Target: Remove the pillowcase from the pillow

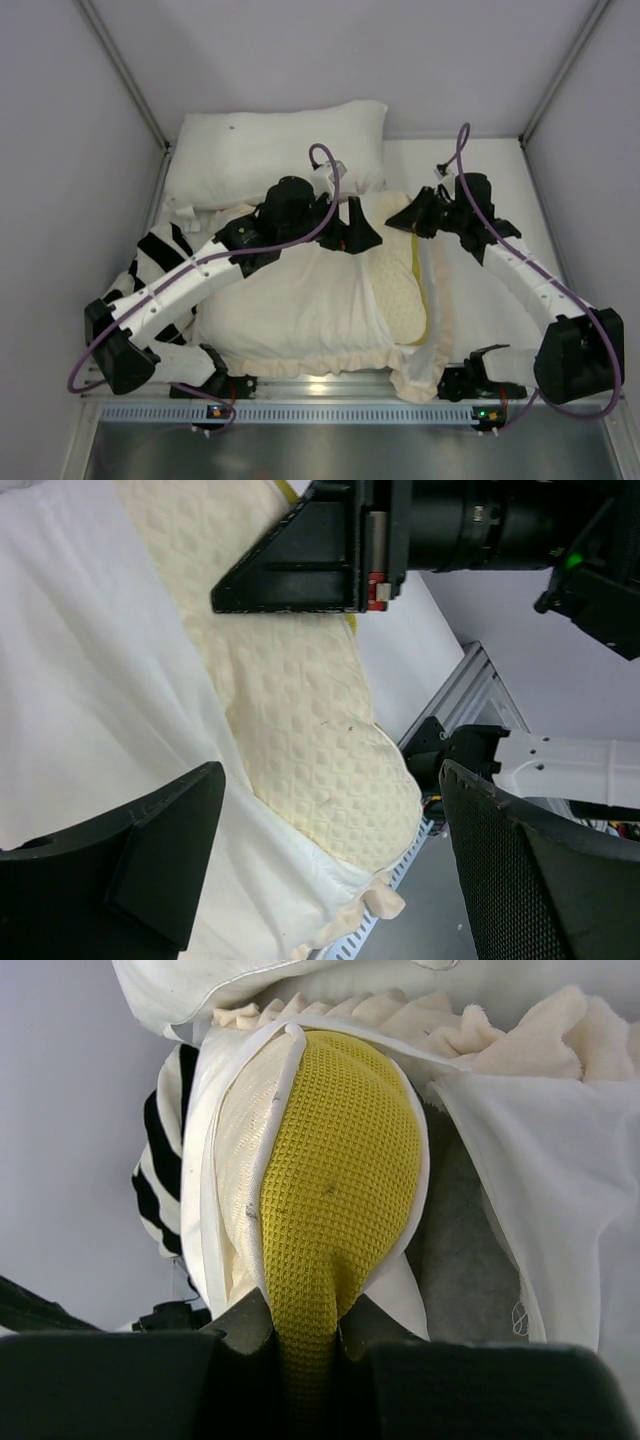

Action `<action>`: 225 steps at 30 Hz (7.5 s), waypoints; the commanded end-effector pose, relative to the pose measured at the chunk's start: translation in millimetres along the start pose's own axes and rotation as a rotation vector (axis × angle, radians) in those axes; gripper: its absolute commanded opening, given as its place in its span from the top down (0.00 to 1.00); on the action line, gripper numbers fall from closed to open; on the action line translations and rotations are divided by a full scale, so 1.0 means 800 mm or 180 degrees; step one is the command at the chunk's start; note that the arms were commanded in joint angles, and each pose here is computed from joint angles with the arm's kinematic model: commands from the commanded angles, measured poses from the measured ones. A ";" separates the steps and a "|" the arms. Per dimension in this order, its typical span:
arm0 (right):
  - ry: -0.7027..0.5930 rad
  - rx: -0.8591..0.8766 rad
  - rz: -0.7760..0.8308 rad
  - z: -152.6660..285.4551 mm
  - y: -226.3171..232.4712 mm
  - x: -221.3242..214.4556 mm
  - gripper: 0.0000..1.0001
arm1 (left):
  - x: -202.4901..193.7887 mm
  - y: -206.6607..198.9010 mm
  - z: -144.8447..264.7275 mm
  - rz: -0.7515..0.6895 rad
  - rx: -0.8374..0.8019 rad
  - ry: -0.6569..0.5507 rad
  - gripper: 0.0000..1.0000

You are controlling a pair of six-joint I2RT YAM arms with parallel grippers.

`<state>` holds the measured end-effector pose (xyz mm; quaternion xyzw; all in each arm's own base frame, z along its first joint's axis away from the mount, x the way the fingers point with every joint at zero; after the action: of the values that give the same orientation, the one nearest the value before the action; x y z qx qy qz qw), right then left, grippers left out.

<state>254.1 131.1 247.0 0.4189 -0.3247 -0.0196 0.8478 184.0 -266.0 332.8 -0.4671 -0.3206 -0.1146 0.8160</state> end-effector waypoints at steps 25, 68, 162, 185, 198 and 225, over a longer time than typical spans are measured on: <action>-0.1226 -0.0237 -0.0051 0.077 0.019 0.036 1.00 | -0.187 -0.039 0.014 0.0408 -0.0331 0.0689 0.49; -0.1527 0.0074 -0.0124 0.119 0.057 0.028 1.00 | -0.284 0.070 -0.033 0.0469 0.1593 0.0038 1.00; -0.0668 0.0072 0.0740 0.149 0.044 -0.040 1.00 | -0.031 0.120 0.012 0.0341 0.1240 -0.0143 0.80; -0.0791 -0.0082 0.0492 0.099 0.030 0.016 1.00 | -0.180 0.069 0.051 0.0606 0.0662 0.0400 0.08; -0.0693 0.0078 0.0477 0.088 0.020 0.008 1.00 | -0.211 0.066 0.071 0.0854 0.0660 0.0240 0.12; -0.1534 0.0054 0.0263 0.133 0.057 0.124 1.00 | -0.276 0.136 0.081 0.1007 0.1577 0.0396 1.00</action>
<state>239.9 80.5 311.8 0.4055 -0.4032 -0.0707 0.8173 50.7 -198.3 161.5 -0.3296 -0.2372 0.0412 0.9129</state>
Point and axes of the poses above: each gripper's point midway between its finger pads, its own z axis back along the fingers, its own y axis along the line the jaws close on, x = y × z, the point moved 10 cm from there along z, back along the fingers, and after that the axes turned 7 degrees about z, right-handed, at the moved point
